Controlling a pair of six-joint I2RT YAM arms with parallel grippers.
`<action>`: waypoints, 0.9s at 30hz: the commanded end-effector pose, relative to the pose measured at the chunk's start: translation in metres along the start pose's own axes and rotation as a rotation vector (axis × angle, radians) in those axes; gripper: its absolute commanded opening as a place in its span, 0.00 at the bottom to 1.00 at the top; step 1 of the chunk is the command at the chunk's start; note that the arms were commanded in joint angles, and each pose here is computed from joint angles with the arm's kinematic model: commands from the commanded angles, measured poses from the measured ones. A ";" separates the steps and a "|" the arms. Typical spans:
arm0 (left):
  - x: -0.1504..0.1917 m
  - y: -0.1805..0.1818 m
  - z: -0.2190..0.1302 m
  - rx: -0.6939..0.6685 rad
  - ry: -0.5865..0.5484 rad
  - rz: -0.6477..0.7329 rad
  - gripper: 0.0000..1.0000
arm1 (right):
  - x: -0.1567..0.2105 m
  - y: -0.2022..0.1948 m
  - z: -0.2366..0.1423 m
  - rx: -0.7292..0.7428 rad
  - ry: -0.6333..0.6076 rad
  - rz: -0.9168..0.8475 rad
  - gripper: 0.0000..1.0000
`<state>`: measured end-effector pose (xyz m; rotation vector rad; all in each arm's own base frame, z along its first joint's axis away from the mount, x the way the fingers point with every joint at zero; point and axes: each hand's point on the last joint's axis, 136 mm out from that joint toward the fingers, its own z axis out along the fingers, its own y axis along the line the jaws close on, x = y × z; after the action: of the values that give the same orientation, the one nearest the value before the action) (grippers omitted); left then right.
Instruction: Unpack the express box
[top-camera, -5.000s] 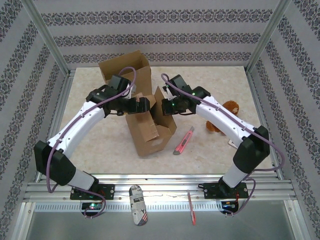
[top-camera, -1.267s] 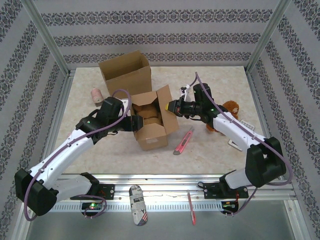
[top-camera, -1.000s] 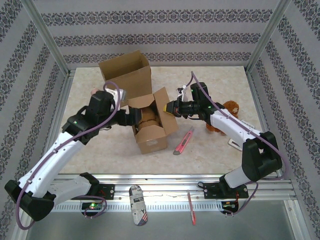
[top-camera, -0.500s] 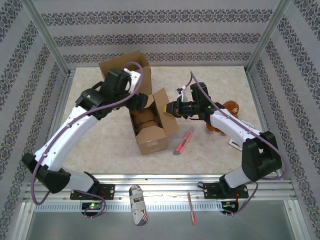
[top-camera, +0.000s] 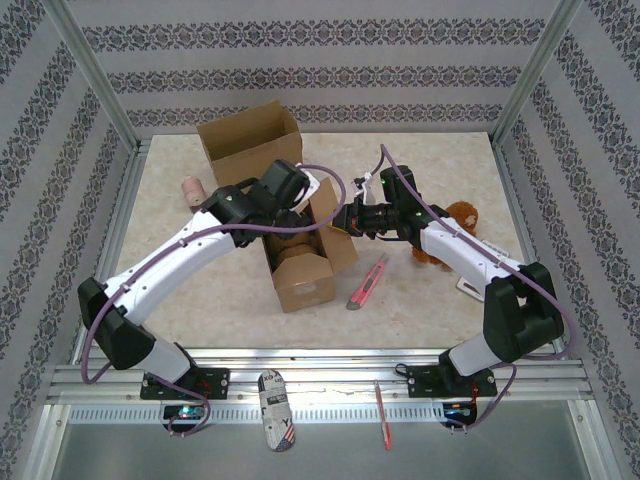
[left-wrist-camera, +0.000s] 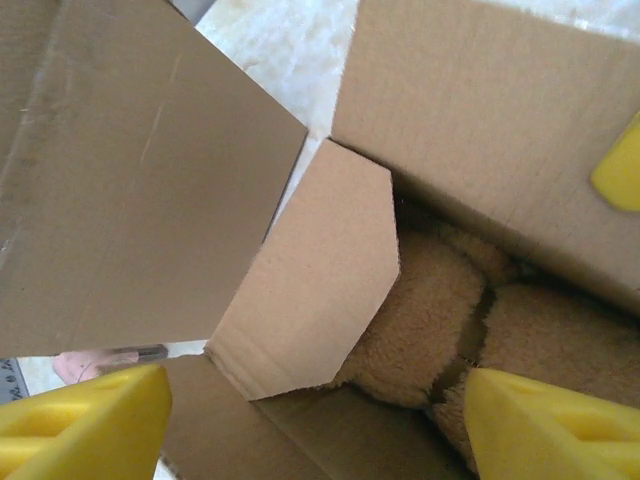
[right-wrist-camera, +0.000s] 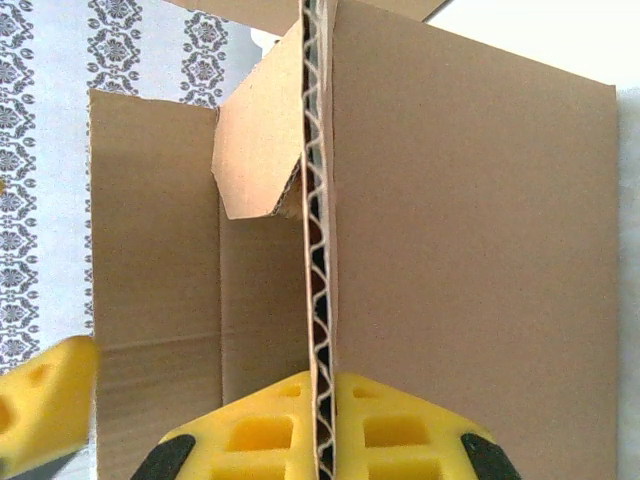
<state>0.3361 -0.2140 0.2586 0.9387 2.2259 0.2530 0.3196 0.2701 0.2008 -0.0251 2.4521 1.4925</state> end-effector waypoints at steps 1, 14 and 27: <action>0.000 -0.005 0.020 -0.037 0.023 0.100 0.77 | -0.005 0.025 -0.007 -0.060 -0.011 -0.076 0.00; 0.037 -0.019 0.072 -0.070 0.236 0.176 0.87 | -0.002 0.022 -0.010 -0.056 -0.014 -0.079 0.00; 0.036 0.002 0.096 -0.272 0.197 0.215 0.85 | 0.000 0.019 -0.009 -0.056 -0.013 -0.077 0.00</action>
<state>0.3716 -0.1979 0.1640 1.0718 2.2612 0.6757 0.3188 0.2696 0.2008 -0.0324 2.4506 1.4894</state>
